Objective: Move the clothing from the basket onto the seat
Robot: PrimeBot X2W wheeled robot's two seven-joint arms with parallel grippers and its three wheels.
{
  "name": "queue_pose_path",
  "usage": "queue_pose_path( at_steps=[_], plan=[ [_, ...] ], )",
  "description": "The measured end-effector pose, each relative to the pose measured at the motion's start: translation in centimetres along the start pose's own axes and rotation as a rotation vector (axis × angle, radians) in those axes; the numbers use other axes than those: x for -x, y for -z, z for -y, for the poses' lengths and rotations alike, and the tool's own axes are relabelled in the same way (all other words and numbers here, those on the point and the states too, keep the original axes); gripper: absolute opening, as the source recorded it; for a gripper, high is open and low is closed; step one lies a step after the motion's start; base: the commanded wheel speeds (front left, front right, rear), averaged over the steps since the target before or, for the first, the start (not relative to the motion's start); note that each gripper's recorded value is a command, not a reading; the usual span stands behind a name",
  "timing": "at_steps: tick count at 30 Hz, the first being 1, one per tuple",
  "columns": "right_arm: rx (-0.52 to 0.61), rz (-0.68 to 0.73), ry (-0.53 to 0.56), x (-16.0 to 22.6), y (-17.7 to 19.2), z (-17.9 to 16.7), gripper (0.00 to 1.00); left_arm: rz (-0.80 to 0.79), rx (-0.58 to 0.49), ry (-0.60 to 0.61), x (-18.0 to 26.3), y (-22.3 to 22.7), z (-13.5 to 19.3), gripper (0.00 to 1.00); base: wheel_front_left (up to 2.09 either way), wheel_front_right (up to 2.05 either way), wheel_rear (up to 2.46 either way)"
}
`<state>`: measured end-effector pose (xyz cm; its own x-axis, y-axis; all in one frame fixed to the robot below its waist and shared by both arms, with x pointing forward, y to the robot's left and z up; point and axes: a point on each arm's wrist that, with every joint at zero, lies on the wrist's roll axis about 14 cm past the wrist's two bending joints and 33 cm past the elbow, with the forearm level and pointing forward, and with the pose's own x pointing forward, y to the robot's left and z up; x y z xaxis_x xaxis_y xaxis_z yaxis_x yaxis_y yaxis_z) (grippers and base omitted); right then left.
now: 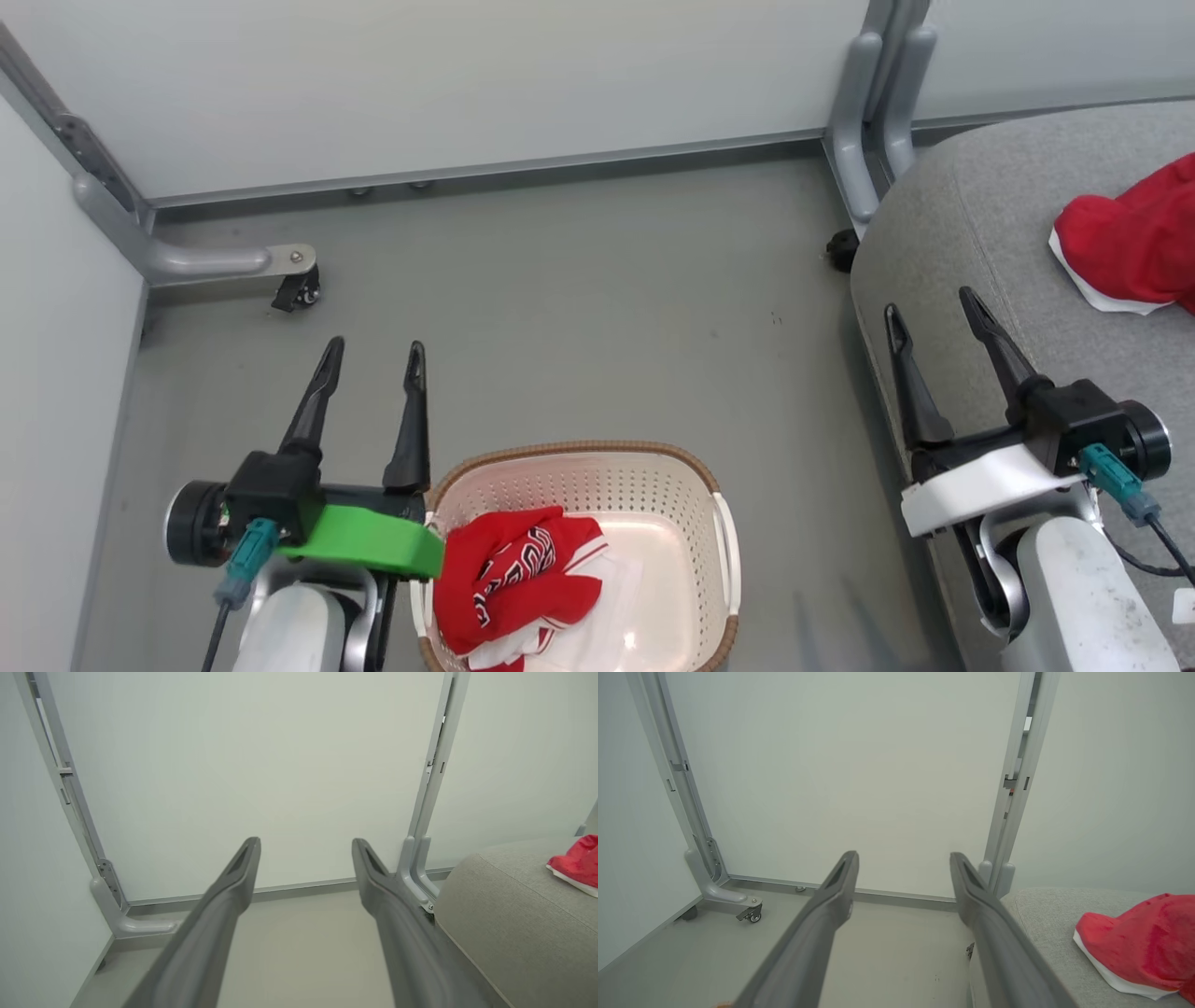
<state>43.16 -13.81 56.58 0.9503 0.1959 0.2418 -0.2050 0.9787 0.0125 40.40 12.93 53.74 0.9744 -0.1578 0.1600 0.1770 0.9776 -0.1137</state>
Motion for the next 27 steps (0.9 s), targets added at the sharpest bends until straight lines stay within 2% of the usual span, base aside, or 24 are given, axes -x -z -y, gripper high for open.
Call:
queue_pose_path(
  at_steps=[6, 11, 27],
  plan=[
    [-0.021, 0.001, -0.013, 1.8, -0.4, -1.2, 1.00, 0.005, -0.015, -0.113, 2.8, -0.6, -3.3, 1.00, 0.00, 0.00, 0.00],
    [-0.030, -0.007, -0.017, 3.2, -0.4, -1.8, 1.00, 0.004, -0.028, -0.164, 4.6, -0.7, -4.8, 1.00, 0.00, 0.00, 0.00],
    [-0.089, -0.062, 0.017, 6.0, 1.2, -1.5, 1.00, -0.014, -0.044, -0.149, 5.5, -0.3, -4.6, 1.00, 0.00, 0.00, 0.00]
  ],
)
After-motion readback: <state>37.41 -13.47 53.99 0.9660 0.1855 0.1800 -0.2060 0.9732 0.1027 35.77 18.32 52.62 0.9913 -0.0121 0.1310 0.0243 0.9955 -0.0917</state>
